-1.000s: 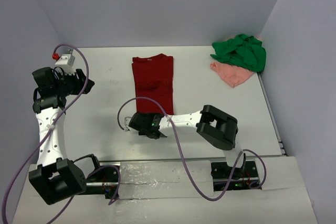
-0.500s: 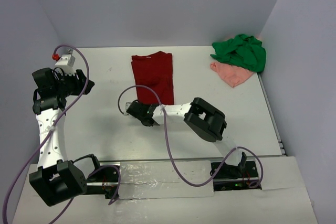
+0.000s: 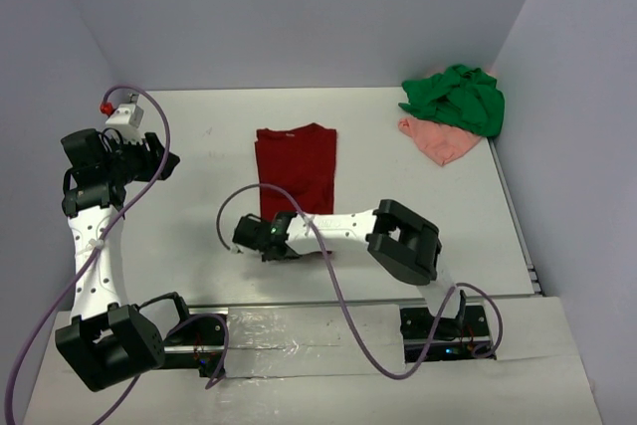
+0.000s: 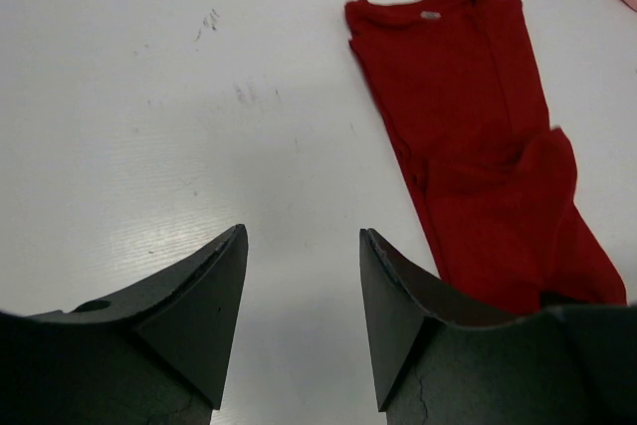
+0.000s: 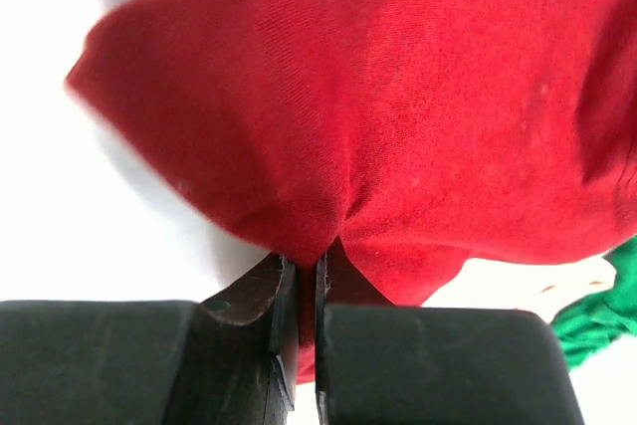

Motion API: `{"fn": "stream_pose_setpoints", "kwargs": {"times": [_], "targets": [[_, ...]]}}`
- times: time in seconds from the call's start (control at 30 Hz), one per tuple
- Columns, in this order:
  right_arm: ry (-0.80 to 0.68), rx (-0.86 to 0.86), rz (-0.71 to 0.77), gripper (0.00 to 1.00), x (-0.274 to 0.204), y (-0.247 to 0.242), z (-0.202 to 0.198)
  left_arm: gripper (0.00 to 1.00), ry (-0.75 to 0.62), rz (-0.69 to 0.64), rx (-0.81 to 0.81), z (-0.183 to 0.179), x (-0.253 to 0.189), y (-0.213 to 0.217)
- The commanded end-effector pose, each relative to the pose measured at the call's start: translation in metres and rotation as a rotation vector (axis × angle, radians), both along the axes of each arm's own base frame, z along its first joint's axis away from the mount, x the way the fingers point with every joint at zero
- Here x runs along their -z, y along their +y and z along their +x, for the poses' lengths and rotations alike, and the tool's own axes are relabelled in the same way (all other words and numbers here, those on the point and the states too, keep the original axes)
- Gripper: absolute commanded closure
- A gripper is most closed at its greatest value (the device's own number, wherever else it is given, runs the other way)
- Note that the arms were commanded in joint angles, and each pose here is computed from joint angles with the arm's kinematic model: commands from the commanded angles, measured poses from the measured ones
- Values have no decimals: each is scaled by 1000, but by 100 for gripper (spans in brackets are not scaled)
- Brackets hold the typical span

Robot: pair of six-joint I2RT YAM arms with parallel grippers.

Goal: Fold and stack the t-shirts
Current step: Fold the tshirt

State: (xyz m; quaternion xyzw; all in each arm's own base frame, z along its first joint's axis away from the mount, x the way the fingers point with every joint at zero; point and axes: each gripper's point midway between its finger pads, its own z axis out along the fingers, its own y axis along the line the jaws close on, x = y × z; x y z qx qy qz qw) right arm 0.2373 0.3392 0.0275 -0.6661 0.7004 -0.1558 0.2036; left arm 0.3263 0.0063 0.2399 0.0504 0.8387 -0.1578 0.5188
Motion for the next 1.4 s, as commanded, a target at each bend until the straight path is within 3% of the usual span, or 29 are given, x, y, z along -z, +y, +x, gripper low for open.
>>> {"fn": "stream_pose_setpoints", "kwargs": {"times": [0.0, 0.13, 0.3, 0.47, 0.57, 0.83, 1.03, 1.07, 1.13, 1.17, 1.3, 1.37], "targets": [[178, -44, 5, 100, -34, -7, -72, 42, -27, 2, 29, -2, -8, -3], [258, -88, 45, 100, -75, -3, -121, 42, -23, -5, 42, -3, -9, -5], [261, -99, 177, 100, -137, 12, -128, 42, -26, -11, 53, -5, -12, -8], [-52, -7, 280, 100, -185, 14, -47, 42, -19, -13, 55, -5, -11, -8], [-167, 47, 304, 100, -198, 12, 6, 42, -22, -9, 55, -6, -11, -8], [-292, 148, 280, 100, -177, 10, 101, 42, -25, -10, 58, -7, -14, -9], [-308, 164, 261, 100, -143, 13, 135, 42, -24, -10, 70, -8, -12, -11], [-324, 155, 230, 86, -133, 9, 138, 42, -22, -12, 75, -8, -12, -11], [-389, 179, 220, 71, -124, 9, 155, 42, -21, -17, 81, -8, -11, -13], [-409, 186, 196, 55, -116, 4, 161, 42, -22, -17, 85, -8, -12, -13], [-543, 227, 202, 34, -111, 2, 181, 41, -27, -20, 98, -11, -13, -16], [-625, 241, 221, 32, -120, 3, 191, 42, -23, -23, 103, -11, -11, -17]]}}
